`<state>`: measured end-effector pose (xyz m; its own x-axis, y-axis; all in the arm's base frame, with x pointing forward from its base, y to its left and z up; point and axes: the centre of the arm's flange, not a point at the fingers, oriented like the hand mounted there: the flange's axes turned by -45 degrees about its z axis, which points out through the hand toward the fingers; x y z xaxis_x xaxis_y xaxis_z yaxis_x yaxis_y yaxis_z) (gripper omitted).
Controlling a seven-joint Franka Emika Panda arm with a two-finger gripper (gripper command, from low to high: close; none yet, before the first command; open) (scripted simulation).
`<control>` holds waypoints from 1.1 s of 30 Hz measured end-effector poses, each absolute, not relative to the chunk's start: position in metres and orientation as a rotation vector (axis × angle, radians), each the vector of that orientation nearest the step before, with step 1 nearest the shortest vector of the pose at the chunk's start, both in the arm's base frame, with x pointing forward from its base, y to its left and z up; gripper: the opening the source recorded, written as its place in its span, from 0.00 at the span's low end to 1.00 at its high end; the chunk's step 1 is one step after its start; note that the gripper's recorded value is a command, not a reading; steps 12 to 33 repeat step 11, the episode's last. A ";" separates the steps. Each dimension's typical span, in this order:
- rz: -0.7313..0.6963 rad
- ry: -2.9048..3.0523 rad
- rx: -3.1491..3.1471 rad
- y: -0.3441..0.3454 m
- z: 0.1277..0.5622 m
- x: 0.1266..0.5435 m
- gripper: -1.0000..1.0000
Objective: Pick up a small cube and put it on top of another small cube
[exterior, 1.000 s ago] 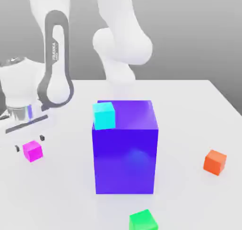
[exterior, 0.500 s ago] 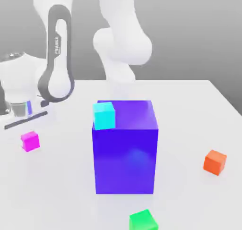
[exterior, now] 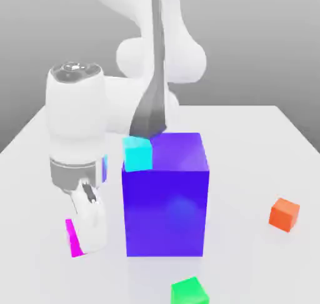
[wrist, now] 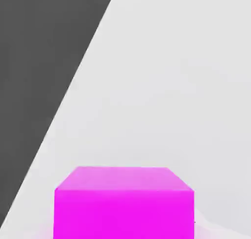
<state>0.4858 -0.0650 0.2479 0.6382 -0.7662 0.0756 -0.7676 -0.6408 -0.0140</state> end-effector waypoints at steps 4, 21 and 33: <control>0.030 -0.904 3.005 0.029 0.233 0.505 0.00; 0.004 -0.818 3.034 0.050 0.183 0.505 1.00; 0.004 -0.818 3.034 0.050 0.183 0.505 1.00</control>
